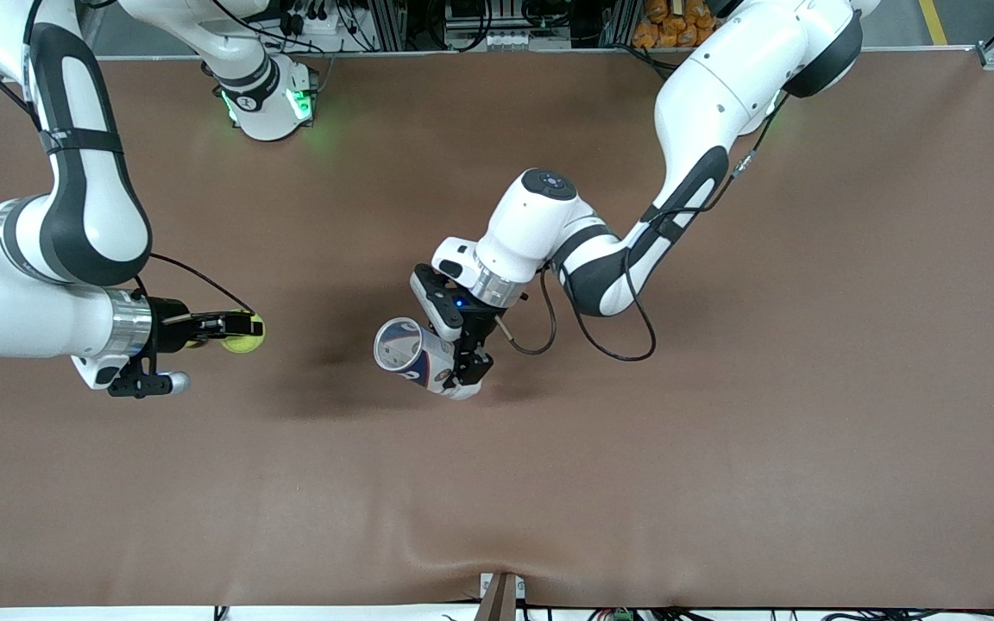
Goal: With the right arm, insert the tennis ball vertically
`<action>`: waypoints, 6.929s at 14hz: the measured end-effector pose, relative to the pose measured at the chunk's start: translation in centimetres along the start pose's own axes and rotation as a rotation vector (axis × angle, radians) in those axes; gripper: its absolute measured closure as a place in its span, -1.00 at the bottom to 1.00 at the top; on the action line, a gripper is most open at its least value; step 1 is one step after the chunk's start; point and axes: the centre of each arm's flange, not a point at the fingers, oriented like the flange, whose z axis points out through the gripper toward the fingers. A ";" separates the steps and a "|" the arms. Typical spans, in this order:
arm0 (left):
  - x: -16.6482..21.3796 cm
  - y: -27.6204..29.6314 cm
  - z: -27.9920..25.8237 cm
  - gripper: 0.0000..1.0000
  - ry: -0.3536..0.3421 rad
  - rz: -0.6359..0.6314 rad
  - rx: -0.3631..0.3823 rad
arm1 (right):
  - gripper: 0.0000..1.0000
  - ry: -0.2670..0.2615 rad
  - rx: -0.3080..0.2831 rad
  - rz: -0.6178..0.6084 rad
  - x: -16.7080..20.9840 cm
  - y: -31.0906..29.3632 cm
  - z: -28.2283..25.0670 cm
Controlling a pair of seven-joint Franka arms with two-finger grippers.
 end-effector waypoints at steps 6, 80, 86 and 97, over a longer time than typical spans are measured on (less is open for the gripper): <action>-5.2 1.9 2.5 -0.25 0.173 -0.023 -0.082 | -0.34 0.014 -0.001 -0.011 0.2 -0.5 -0.7; -15.6 0.6 7.2 -0.81 0.287 -0.160 -0.135 | -1.00 0.060 -0.393 0.211 4.1 1.6 1.3; -15.6 0.6 7.2 -0.74 0.286 -0.160 -0.136 | -1.00 -0.017 -0.382 0.082 2.2 16.2 5.2; -15.6 0.6 7.1 -0.59 0.288 -0.160 -0.136 | -1.00 -0.155 -0.344 0.099 -1.6 21.9 11.7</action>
